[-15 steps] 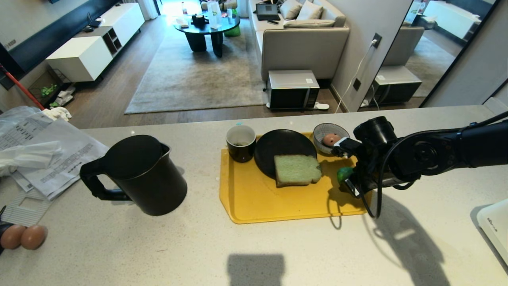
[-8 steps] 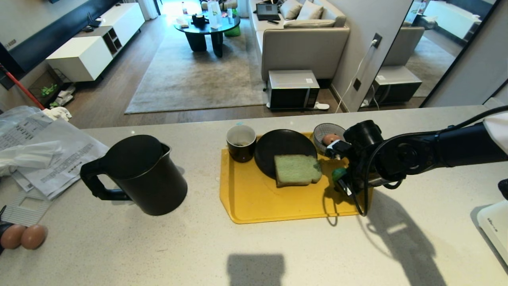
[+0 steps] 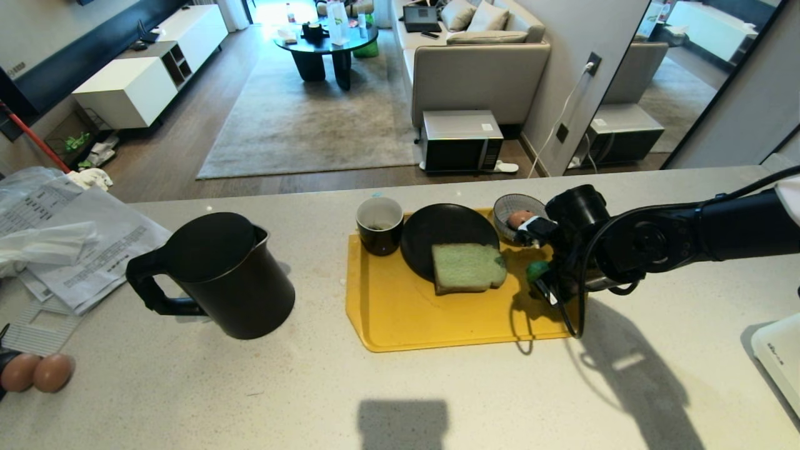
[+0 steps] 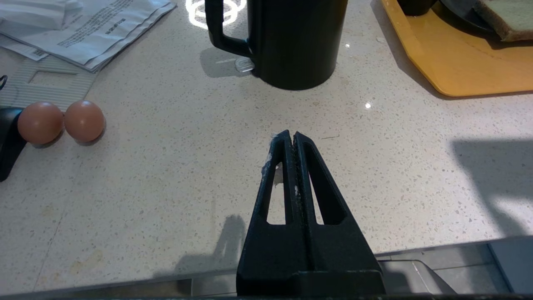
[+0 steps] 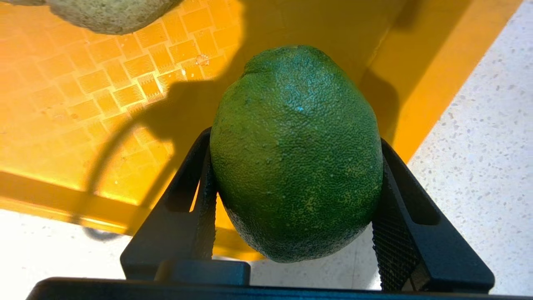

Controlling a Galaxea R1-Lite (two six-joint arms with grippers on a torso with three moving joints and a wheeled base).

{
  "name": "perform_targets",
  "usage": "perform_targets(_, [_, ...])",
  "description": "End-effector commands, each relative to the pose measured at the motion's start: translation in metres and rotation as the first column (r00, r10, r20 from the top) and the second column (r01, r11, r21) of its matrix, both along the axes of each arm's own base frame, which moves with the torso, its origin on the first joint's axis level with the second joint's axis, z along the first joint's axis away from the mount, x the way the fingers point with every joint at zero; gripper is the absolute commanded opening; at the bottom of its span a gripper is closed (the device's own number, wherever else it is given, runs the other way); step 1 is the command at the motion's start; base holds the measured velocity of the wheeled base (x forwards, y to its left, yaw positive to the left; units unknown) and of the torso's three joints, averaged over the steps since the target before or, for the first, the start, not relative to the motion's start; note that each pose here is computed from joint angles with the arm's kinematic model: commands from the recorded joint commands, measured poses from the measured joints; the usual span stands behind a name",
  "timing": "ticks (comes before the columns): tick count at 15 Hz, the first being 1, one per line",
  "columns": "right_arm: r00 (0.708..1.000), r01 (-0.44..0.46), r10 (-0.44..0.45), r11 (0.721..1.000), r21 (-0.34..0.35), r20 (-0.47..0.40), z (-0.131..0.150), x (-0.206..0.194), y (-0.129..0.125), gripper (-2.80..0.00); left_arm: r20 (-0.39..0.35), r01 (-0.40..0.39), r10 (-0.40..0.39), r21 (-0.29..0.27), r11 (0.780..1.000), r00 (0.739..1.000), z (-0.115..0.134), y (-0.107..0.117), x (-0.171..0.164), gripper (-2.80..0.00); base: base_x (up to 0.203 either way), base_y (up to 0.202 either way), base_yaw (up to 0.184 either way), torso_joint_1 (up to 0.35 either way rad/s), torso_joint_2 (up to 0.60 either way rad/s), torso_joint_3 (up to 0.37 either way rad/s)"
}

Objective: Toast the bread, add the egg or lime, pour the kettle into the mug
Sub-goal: Put the fruit on a plate

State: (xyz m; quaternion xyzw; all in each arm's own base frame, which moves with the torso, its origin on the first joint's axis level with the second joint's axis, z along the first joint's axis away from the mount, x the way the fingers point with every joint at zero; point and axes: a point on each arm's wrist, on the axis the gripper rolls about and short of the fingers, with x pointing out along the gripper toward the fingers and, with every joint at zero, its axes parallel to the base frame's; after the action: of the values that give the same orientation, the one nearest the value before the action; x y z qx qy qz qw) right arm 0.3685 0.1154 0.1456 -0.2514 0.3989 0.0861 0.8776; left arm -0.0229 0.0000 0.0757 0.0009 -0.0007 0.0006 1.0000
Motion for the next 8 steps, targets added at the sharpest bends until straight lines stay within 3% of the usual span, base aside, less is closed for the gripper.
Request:
perform_targets(1, [1.0,-0.002,0.002,1.0,0.002,0.01,0.005,-0.002,-0.001,-2.8,-0.001,0.0,0.0,0.0,1.0,1.0,0.0,0.0,0.0,-2.8,0.0,0.0,0.0,0.0,0.0,0.0])
perform_targets(8, [1.0,0.001,-0.001,1.0,-0.011,-0.024,-0.009,0.001,0.0,-2.8,0.0,0.0,0.0,0.0,1.0,1.0,0.0,0.0,0.0,-2.8,0.0,0.0,0.0,0.0,0.0,0.0])
